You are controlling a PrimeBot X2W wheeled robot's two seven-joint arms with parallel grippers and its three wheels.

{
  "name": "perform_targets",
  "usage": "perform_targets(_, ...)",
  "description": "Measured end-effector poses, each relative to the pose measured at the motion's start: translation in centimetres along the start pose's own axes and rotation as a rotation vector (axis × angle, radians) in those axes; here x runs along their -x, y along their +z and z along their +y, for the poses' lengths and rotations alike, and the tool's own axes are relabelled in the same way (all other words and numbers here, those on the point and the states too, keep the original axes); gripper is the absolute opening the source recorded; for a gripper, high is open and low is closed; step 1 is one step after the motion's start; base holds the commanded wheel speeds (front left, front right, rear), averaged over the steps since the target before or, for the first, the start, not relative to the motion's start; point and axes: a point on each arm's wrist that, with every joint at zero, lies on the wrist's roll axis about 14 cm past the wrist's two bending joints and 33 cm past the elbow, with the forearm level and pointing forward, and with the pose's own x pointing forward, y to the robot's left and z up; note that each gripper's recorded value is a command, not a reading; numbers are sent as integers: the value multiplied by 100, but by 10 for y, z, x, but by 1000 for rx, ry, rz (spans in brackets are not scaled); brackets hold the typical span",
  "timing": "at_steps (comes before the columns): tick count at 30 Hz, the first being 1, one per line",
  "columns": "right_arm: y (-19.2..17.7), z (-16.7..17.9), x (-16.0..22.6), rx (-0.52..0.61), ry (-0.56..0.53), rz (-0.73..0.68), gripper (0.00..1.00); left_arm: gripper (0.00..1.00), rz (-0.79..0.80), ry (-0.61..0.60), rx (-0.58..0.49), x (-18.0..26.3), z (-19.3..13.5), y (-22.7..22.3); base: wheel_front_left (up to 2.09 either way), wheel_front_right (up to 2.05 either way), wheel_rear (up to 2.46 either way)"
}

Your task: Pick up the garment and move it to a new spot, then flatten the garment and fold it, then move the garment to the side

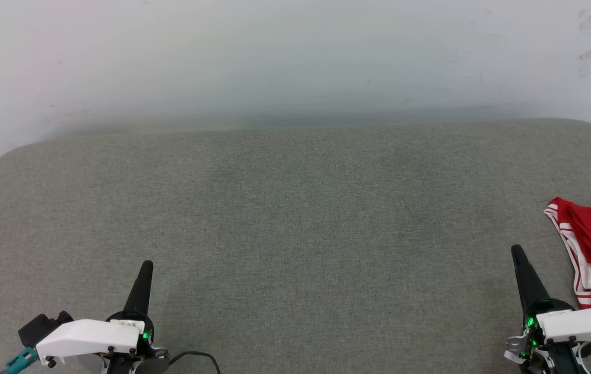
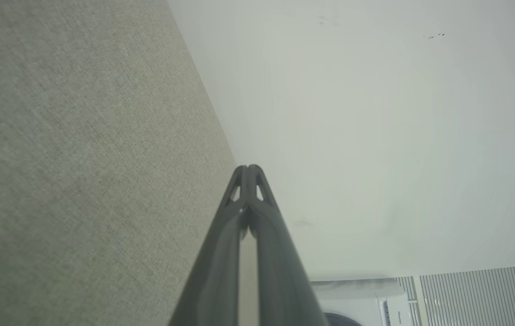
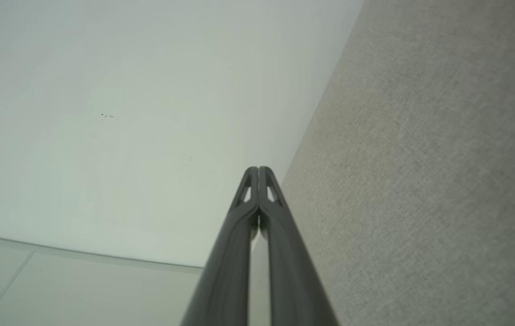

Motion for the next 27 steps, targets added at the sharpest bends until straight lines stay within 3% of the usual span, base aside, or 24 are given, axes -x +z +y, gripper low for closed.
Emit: perform_targets(27, -1, 5, -5, -212, 19, 20, 0, 0, 16, -52, 215, -7, -12, 1, 0, 0, 0)
